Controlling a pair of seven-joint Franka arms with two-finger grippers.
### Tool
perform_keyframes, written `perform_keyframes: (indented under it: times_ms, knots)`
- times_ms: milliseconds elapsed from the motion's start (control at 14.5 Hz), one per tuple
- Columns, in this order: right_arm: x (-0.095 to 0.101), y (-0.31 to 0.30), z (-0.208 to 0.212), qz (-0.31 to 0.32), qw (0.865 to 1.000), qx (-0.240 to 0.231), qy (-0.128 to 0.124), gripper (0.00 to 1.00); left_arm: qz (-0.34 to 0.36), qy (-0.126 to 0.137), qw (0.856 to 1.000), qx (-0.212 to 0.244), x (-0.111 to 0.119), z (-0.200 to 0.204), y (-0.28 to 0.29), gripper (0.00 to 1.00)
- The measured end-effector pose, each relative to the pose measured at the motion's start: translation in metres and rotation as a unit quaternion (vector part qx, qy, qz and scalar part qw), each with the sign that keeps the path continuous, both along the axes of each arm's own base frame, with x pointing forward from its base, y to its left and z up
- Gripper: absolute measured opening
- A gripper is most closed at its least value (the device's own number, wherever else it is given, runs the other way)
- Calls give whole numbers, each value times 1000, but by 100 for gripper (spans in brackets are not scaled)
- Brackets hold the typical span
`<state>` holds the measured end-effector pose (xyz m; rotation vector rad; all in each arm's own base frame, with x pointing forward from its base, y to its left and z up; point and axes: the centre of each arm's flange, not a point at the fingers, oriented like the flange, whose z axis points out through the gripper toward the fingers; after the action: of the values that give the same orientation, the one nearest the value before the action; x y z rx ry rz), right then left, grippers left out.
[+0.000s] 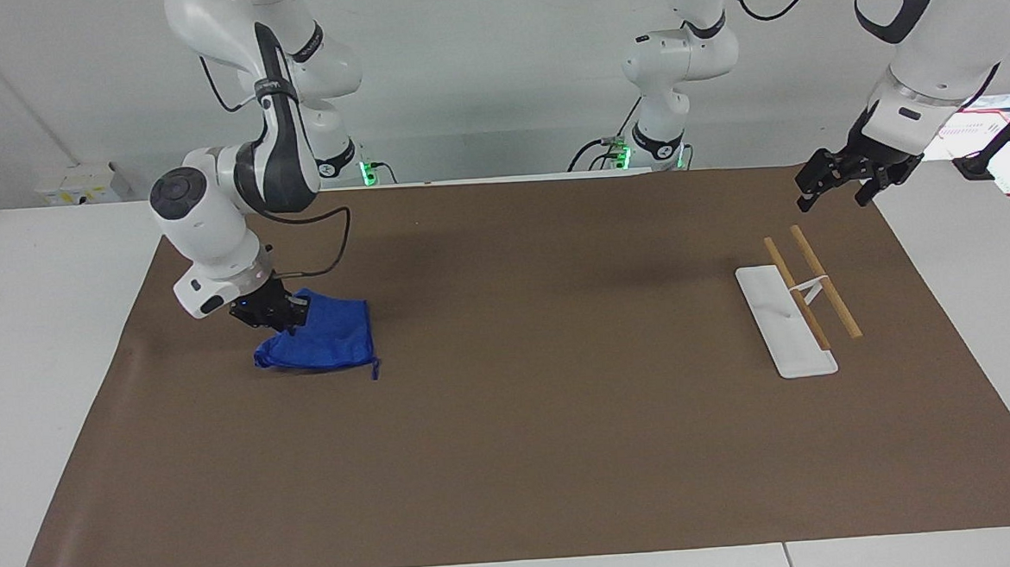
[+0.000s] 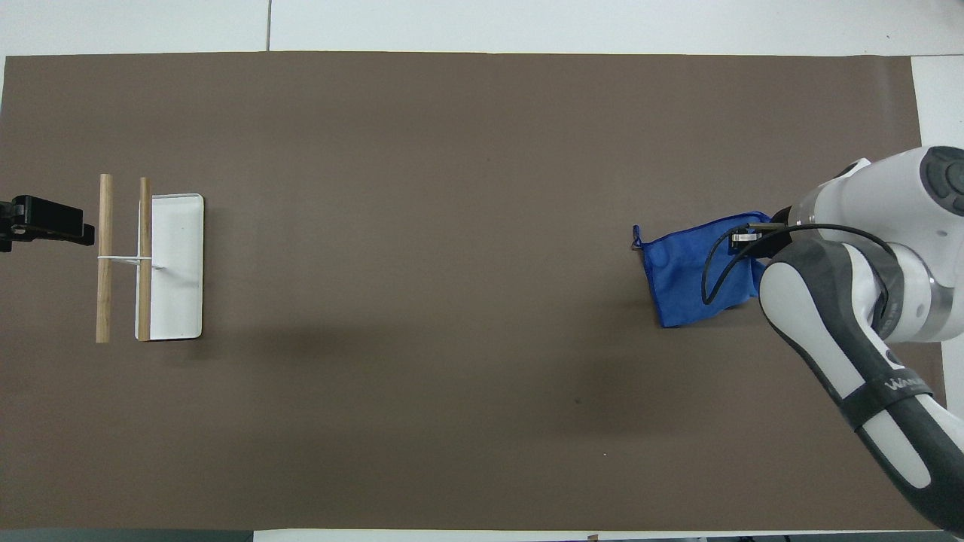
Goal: Right arm passes towel to left arm to hang
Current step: 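Lift the towel with the right gripper while the left gripper reaches forward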
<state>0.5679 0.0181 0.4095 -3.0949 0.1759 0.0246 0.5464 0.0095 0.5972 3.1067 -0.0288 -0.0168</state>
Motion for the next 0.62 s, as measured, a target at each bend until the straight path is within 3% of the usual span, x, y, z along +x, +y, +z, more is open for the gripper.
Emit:
perform_keyframes:
  times_ms: [207, 484, 622]
  knots:
    - [13, 44, 71, -27, 999, 15, -18, 13, -3, 0, 1000, 0, 0, 0, -3, 100]
    - [19, 112, 135, -105, 987, 115, -37, 13, 16, -5, 1000, 0, 1, 1, -11, 100]
    - [23, 144, 148, -163, 969, 182, -27, 13, 38, -7, 999, 0, 2, 1, -26, 100]
